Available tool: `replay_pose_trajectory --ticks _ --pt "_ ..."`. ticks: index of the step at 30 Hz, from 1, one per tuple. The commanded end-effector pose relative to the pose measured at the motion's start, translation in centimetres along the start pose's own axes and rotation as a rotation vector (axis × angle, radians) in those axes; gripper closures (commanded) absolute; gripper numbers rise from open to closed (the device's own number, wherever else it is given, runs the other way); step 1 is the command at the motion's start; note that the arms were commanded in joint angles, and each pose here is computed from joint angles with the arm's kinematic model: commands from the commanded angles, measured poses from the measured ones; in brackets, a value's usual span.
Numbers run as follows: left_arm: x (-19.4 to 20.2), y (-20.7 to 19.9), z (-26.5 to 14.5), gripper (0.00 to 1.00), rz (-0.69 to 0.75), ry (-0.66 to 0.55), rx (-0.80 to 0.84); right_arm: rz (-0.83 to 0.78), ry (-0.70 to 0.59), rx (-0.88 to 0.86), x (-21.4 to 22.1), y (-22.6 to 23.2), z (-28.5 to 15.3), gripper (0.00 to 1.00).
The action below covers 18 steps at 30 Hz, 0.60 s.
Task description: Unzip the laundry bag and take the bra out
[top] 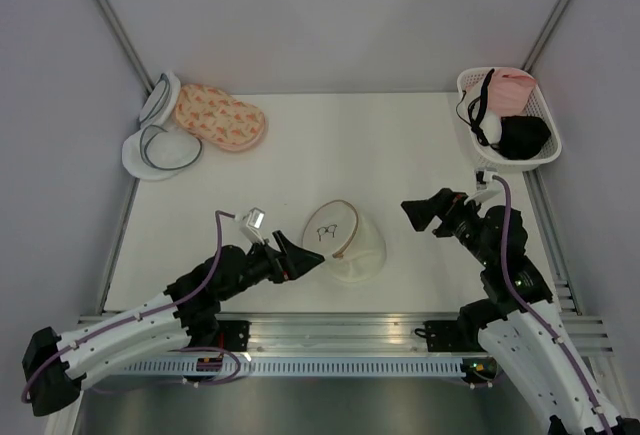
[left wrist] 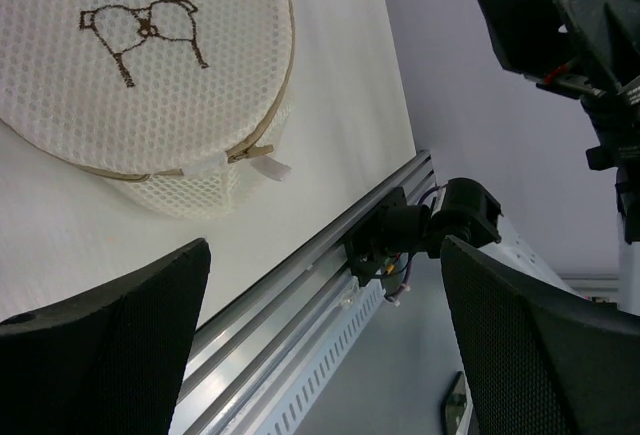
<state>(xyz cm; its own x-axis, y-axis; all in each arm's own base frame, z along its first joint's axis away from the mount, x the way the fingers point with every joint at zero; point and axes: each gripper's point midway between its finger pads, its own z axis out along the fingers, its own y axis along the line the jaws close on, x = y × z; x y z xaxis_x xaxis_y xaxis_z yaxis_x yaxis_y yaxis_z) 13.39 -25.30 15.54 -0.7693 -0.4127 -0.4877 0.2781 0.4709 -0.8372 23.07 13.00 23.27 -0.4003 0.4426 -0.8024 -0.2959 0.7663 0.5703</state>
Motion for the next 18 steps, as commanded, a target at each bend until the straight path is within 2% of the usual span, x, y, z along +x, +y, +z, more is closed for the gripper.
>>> replay_pose_trajectory --ticks 1,4,7,14,18 --pt "-0.9 -0.1 0.5 0.0 -0.121 -0.068 0.015 0.062 0.036 0.022 1.8 -0.8 -0.3 0.02" --pt "-0.5 1.3 1.2 0.0 -0.223 -0.092 -0.002 0.083 -0.014 -0.017 1.9 -0.5 -1.1 0.02" --pt "0.1 3.2 1.8 0.0 -0.362 -0.102 -0.068 0.093 -0.018 0.031 2.3 -1.5 -1.6 0.02" --pt "-1.5 2.5 3.6 0.0 -0.601 -0.178 -0.073 0.078 0.011 0.089 2.9 -2.7 -1.3 0.02" --pt "-1.7 2.7 4.9 0.01 -0.672 -0.194 -0.089 0.063 0.026 0.103 3.3 -3.2 -1.0 0.02"
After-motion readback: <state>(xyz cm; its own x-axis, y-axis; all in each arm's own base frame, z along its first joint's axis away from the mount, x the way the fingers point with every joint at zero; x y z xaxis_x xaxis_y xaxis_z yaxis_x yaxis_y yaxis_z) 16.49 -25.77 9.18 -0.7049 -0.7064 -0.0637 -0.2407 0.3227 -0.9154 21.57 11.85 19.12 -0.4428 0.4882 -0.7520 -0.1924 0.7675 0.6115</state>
